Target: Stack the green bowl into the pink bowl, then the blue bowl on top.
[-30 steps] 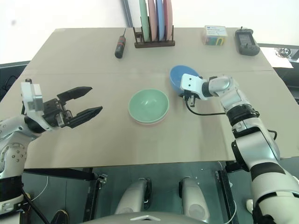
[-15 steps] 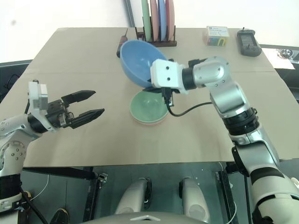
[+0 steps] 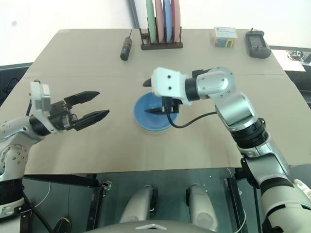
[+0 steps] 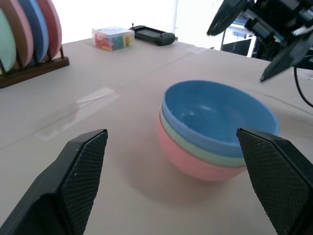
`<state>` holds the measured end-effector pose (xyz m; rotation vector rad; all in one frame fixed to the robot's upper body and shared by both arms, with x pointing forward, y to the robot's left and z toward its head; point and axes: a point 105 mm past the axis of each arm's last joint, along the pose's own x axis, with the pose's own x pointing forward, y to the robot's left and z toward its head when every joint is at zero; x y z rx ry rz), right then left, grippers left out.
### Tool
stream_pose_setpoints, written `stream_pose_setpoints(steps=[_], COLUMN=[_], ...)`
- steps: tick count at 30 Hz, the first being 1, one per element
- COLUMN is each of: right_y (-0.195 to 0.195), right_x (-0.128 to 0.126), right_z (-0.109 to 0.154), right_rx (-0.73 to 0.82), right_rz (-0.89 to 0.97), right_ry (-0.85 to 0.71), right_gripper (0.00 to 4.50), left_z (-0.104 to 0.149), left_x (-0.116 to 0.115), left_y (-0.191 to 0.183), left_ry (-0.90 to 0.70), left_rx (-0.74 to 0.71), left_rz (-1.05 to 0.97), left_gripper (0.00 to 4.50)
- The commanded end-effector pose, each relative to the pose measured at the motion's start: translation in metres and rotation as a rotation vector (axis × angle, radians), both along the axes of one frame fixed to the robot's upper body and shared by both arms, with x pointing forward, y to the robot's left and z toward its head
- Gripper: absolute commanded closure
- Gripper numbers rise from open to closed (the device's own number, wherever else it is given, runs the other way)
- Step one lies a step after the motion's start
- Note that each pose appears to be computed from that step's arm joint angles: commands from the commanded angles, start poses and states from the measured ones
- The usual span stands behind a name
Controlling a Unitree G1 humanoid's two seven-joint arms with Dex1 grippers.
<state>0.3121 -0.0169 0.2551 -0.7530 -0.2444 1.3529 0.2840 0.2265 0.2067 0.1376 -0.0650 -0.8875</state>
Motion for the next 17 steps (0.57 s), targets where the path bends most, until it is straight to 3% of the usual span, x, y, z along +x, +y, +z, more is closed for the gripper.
stream_pose_setpoints(steps=[1, 5, 10, 17], right_y=[-0.039, -0.086, -0.159, -0.204], right_x=[0.008, 0.012, 0.012, 0.007], right_z=[0.014, -0.004, -0.056, -0.086], right_rx=[0.225, 0.344, 0.274, 0.244], right_rz=[-0.098, -0.181, -0.365, -0.441], right_ry=[0.132, 0.202, 0.262, 0.290], right_gripper=[0.93, 0.93, 0.93, 0.93], left_z=[0.002, -0.005, -0.009, -0.013], left_x=[0.007, -0.003, -0.025, -0.039], left_y=[0.018, 0.028, 0.048, 0.063], left_ry=[-0.033, -0.031, -0.051, -0.053], left_rx=[0.027, 0.041, 0.058, 0.089], left_rz=[0.136, 0.216, 0.332, 0.420], left_gripper=[0.00, 0.00, 0.00, 0.00])
